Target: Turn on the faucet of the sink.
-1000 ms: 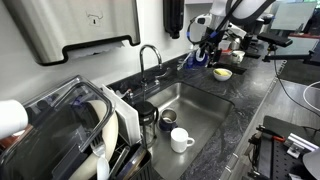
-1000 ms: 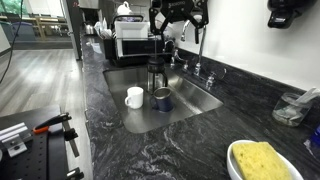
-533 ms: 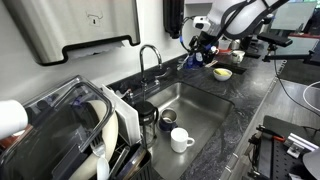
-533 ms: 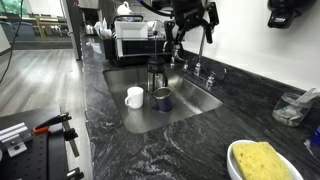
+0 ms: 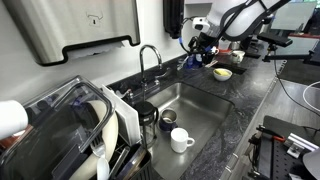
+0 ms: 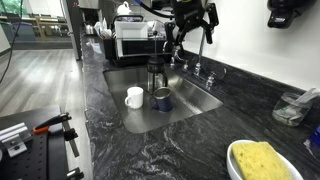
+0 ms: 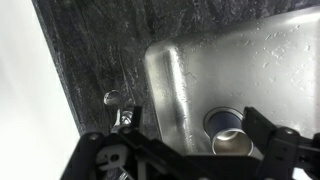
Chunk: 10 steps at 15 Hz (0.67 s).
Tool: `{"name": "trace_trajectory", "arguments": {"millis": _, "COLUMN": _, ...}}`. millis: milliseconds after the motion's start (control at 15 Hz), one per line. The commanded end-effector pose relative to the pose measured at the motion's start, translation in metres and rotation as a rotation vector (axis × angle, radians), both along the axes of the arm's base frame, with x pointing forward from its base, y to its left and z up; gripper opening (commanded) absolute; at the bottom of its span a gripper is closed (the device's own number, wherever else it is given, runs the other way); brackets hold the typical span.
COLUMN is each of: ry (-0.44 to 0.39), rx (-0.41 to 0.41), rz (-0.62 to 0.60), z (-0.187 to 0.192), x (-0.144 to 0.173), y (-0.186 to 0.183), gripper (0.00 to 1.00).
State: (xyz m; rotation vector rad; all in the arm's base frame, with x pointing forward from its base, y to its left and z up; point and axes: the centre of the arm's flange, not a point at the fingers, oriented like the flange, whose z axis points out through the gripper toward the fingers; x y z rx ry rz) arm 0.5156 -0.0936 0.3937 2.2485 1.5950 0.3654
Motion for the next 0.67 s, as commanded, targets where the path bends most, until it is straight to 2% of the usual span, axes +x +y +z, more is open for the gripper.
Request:
{"name": "trace_trajectory", "arguments": {"millis": 0, "ry": 0.0, "rx": 0.0, "rz": 0.0, "z": 0.0, "x": 0.0, "y": 0.0, "gripper": 1.0}}
{"name": "trace_trajectory", "arguments": {"millis": 267, "ry": -0.012, "rx": 0.0, "rz": 0.006, "z": 0.001, "x": 0.002, "y": 0.0, "gripper": 1.0}}
{"name": "trace_trajectory", "arguments": {"millis": 600, "ry": -0.047, "rx": -0.006, "rz": 0.064, "z": 0.004, "x": 0.022, "y": -0.002, "gripper": 1.0}}
